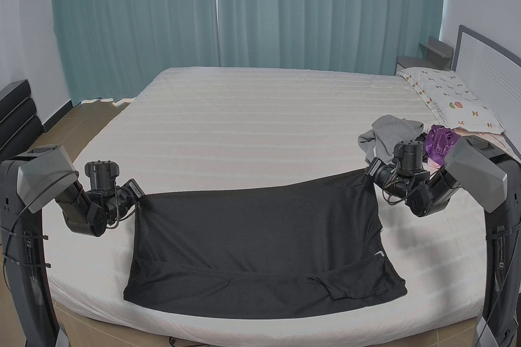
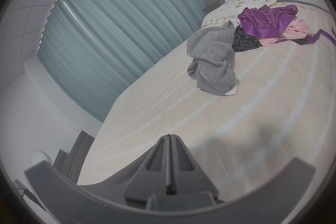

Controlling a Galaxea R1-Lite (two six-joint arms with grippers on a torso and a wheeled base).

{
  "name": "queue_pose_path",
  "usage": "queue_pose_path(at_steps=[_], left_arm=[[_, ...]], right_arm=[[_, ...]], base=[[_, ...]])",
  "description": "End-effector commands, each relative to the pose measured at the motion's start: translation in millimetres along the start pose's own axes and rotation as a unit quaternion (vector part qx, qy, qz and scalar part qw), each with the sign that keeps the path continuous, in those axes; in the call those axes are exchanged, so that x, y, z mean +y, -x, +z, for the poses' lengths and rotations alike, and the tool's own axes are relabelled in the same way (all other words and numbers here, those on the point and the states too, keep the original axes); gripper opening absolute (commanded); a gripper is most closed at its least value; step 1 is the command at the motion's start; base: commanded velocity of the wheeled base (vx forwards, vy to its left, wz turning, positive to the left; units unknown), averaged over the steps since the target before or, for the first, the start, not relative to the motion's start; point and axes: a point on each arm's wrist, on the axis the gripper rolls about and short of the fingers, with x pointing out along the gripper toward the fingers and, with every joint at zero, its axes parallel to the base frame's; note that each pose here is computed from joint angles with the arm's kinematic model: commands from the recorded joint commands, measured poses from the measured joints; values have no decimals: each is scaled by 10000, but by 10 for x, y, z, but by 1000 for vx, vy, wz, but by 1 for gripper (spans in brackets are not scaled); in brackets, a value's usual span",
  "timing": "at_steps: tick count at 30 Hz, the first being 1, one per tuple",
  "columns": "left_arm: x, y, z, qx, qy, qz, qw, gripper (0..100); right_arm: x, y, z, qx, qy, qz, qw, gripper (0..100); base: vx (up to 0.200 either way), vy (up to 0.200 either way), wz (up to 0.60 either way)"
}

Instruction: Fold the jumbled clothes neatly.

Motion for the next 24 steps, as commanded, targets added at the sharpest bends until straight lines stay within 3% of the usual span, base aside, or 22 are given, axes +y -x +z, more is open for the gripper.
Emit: queue_pose_path(at_steps=[1,5,10,17,24], left_arm=[[-29,17,-19,30,-20,-19,10000,0],[-32,20,-46,67,-39,-18,10000,0],[-20,70,23,-12,-63,0,10000,0],[-93,191,-92,183,-695,-49,9974,0],[-228,246,-38,77,-848,-202,9962,0]], right_arm=[[8,55,2,23,27,-18,10000,0],[40,90,58,-26,-7,44,10000,0],[-69,172,-133,343,60,-148,9993,0],[-56,356,-35,395,67,-129,9991,0],[-87,482,-33,423,1,-180,9989,0]], base=[[0,0,0],[0,0,0],[0,0,0],[0,0,0],[0,0,0]])
